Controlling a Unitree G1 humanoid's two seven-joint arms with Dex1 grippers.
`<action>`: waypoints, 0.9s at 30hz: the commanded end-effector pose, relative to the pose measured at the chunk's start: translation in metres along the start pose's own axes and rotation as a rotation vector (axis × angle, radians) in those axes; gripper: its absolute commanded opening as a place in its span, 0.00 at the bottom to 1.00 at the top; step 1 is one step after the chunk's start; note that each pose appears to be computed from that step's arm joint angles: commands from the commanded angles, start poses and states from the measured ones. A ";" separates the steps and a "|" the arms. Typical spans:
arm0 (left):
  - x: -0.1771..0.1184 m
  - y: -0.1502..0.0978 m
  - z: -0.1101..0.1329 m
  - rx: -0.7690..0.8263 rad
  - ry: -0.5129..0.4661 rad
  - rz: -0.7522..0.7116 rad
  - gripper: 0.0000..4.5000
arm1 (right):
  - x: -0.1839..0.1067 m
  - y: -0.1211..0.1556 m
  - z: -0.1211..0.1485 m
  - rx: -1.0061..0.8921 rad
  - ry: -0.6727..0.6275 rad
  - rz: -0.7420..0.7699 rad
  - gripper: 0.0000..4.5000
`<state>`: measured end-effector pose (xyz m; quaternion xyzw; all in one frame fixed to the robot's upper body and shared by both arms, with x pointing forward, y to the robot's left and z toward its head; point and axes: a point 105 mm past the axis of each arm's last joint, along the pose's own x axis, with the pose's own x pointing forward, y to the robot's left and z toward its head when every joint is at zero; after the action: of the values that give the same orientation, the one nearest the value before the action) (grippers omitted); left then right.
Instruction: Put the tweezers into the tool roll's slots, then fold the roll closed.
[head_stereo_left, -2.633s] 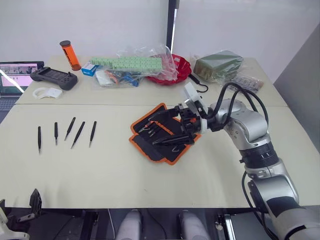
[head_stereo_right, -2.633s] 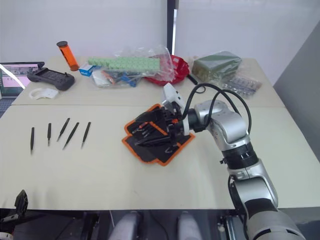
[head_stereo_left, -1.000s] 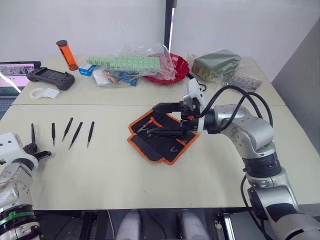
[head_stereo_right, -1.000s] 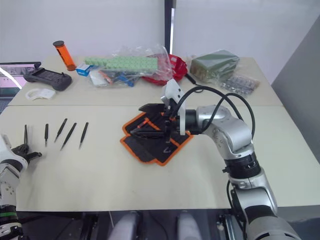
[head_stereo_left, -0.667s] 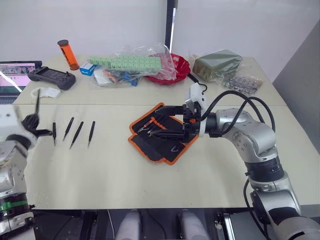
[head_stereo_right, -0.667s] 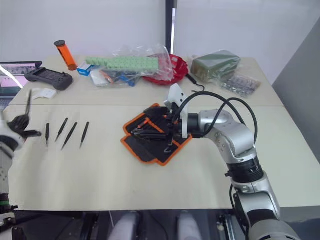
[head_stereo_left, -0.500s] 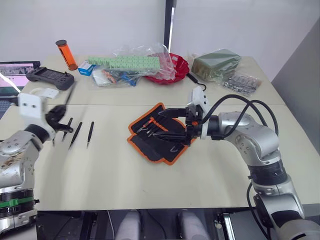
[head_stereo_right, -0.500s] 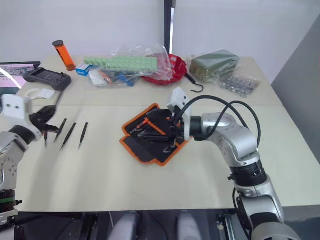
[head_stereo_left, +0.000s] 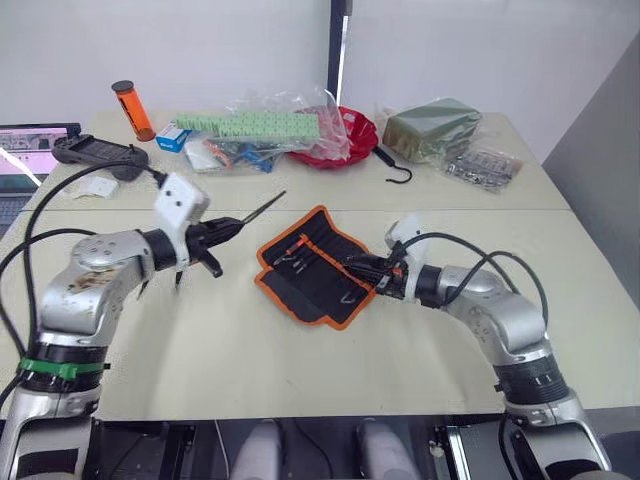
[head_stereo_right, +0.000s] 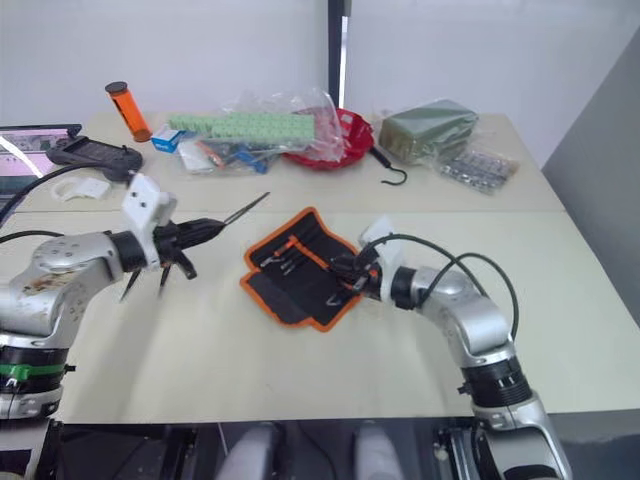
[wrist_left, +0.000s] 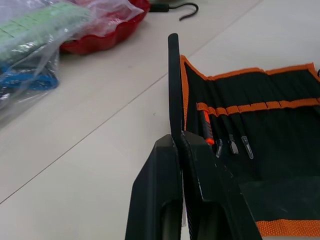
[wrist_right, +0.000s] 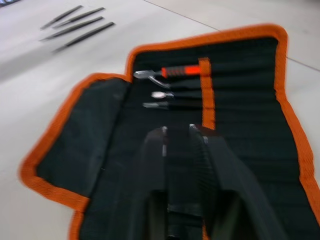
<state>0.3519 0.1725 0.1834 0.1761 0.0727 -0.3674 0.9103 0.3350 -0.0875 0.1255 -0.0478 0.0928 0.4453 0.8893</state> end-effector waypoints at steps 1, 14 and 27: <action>0.010 -0.009 0.004 0.027 0.015 -0.047 0.00 | -0.002 -0.006 0.000 -0.036 -0.035 -0.042 0.01; 0.031 -0.041 0.010 0.018 0.097 -0.142 0.00 | -0.005 -0.008 -0.058 0.026 0.097 -0.089 0.01; 0.032 -0.055 -0.010 -0.039 0.239 -0.098 0.00 | -0.006 -0.014 -0.069 0.052 0.179 -0.110 0.01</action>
<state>0.3376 0.1201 0.1433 0.1856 0.2129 -0.3939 0.8747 0.3384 -0.1038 0.0841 -0.0663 0.1273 0.4027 0.9040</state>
